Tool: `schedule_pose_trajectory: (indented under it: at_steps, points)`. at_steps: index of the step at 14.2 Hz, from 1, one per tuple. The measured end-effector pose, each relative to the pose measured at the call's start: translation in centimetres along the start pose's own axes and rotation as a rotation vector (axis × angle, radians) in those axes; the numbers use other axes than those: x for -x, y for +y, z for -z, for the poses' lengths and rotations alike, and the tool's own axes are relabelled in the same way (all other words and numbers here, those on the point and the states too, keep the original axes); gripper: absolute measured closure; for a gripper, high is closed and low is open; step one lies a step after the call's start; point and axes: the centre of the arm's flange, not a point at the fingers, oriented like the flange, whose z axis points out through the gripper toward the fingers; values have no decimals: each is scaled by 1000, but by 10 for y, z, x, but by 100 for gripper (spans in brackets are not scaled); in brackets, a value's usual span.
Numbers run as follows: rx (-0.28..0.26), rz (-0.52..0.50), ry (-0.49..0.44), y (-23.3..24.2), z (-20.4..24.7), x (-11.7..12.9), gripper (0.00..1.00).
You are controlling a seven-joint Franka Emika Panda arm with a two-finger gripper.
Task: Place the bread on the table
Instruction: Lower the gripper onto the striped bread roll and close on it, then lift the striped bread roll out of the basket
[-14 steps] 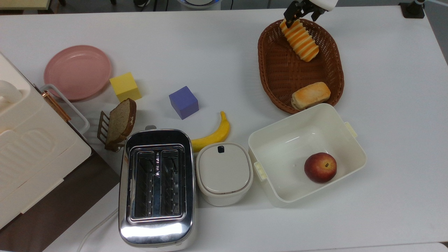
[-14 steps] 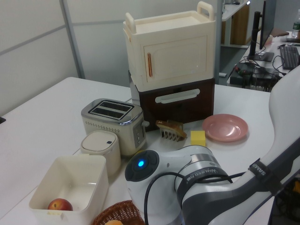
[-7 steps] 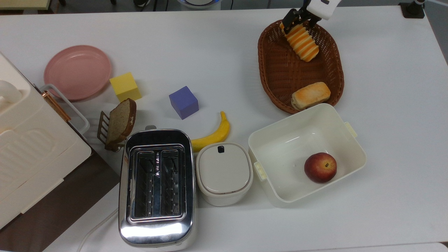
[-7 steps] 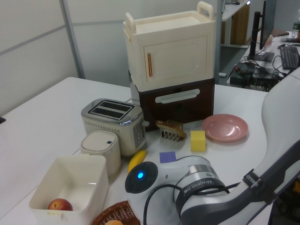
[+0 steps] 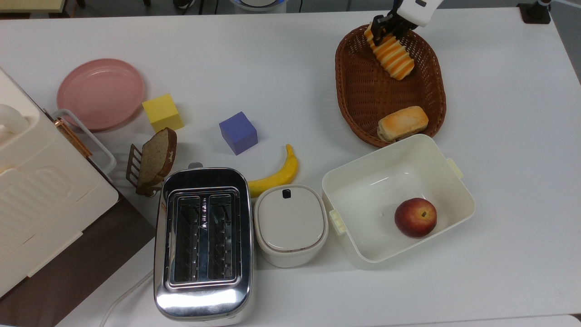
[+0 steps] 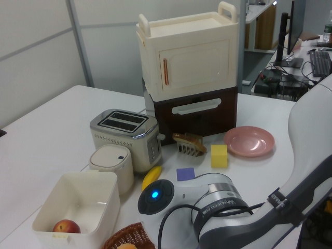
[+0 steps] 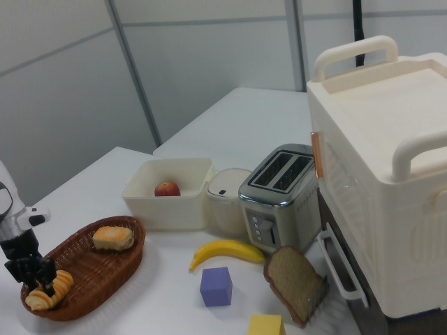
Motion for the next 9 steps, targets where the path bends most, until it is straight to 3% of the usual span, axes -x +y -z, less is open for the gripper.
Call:
schedule_pose_trajectory:
  at_steps: [2,6,9]
  points:
    - [-1,-5,1,1,0,0,67]
    - [9,-27,12,4,3,-2,88]
    - [30,-93,50,17,14,-11,88]
